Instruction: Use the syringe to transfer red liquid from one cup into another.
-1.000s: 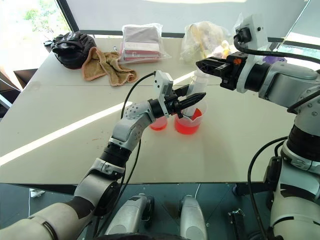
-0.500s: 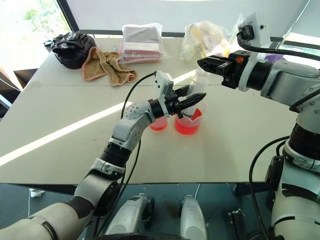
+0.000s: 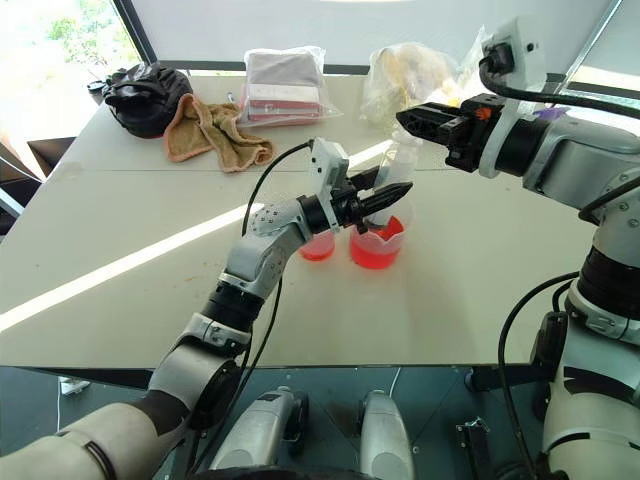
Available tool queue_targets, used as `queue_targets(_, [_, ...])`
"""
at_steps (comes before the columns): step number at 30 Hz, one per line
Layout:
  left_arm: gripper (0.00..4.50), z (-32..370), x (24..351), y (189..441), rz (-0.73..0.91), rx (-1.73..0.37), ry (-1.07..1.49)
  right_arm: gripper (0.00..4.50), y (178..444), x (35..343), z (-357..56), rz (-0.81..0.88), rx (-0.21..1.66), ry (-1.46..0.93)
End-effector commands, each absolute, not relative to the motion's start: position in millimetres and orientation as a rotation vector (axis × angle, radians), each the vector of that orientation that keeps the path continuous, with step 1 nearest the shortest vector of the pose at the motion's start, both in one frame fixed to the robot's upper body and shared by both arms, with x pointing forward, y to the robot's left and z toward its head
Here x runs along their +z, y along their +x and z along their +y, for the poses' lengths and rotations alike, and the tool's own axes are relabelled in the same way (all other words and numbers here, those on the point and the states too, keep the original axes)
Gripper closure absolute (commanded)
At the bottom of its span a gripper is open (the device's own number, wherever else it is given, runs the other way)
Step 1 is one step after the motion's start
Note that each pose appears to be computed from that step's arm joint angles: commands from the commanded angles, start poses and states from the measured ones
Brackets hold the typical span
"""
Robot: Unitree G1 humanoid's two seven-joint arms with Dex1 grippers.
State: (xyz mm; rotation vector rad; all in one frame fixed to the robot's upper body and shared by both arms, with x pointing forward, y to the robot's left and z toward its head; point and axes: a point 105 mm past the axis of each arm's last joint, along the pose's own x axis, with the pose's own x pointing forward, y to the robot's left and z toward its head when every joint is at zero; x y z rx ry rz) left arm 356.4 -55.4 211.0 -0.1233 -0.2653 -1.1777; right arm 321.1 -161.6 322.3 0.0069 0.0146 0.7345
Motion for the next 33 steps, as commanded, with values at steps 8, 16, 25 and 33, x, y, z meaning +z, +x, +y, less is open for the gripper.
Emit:
queue_targets(8, [3.02,-49.0,247.8,363.9,-0.388,-1.129,-0.154,0.29,310.7,345.7,-165.9,-0.087,0.737,-0.008])
queue_targets(16, [3.02,-40.6,301.2,360.8,-0.423,-1.128,-0.422,0.29,307.1,372.0,-190.2,-0.181,0.705,0.130])
queue_targets(25, [3.02,-9.5,347.6,344.8,-0.527,-1.110,-0.403,0.29,309.6,369.1,-188.2,-0.167,0.709,0.172])
queue_targets(33, [3.02,29.9,320.2,338.2,-0.531,-1.047,-0.173,0.29,310.5,360.9,-168.0,-0.122,0.786,0.156])
